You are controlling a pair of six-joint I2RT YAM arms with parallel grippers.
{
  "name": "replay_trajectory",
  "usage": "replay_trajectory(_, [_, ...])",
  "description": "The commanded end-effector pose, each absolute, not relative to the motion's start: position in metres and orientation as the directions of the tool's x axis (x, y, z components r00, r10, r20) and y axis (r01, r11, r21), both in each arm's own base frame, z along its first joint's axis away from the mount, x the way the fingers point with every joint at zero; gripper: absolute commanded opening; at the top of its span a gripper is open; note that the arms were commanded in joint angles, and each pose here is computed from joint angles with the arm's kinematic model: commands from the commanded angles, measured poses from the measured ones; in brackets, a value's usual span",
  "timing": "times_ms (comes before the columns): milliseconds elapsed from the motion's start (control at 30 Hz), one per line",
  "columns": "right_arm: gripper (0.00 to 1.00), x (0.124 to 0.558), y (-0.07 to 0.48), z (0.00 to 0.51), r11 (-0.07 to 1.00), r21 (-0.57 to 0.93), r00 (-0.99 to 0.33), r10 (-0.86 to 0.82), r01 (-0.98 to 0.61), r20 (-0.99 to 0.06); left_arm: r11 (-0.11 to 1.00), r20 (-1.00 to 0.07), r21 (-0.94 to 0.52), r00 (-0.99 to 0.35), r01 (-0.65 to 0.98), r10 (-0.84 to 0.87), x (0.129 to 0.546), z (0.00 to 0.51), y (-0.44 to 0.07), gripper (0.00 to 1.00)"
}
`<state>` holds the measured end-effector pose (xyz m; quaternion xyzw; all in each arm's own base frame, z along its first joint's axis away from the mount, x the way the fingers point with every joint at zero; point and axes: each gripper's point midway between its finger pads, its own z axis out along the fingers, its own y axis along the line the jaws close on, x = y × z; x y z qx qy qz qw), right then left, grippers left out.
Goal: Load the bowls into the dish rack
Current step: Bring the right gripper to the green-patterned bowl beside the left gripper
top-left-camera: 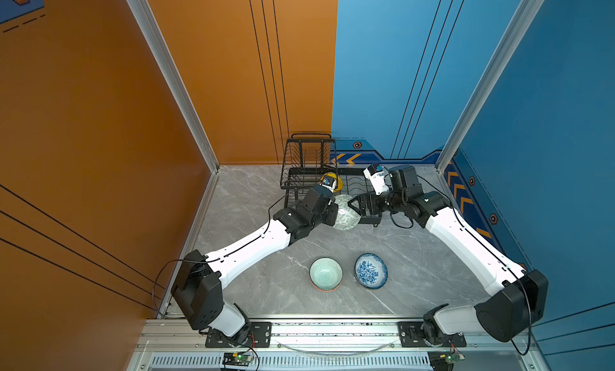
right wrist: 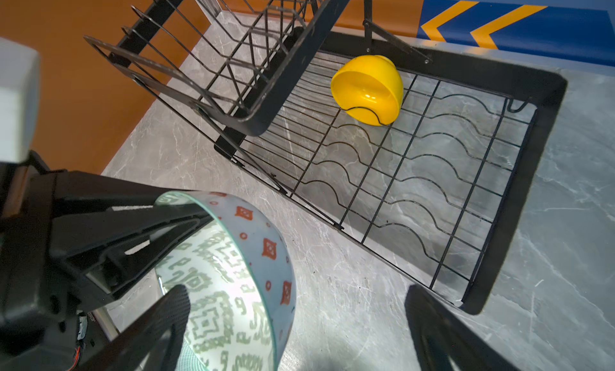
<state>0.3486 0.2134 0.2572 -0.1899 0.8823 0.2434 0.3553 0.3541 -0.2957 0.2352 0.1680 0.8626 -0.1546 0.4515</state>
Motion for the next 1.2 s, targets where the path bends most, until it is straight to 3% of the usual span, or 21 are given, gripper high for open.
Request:
replay_trajectory(0, [0.96, 0.346, 0.214, 0.244, 0.819, 0.33, -0.719, -0.139, -0.47, -0.681, 0.89, -0.894, -0.141, -0.442, 0.434, 0.074, 0.363, 0.278, -0.302, 0.0])
replay_trajectory(767, [0.54, 0.36, 0.24, 0.221, 0.801, 0.44, -0.771, -0.043, -0.407, -0.635, 0.88, -0.894, -0.19, -0.447, 0.435, 0.028, 0.366, 0.276, -0.309, 0.0])
replay_trajectory(1167, [0.18, 0.361, 0.241, 0.217, 0.808, 0.433, -0.774, -0.044, -0.399, -0.632, 0.867, -0.891, -0.202, -0.454, 0.456, 0.032, 0.365, 0.272, -0.314, 0.0])
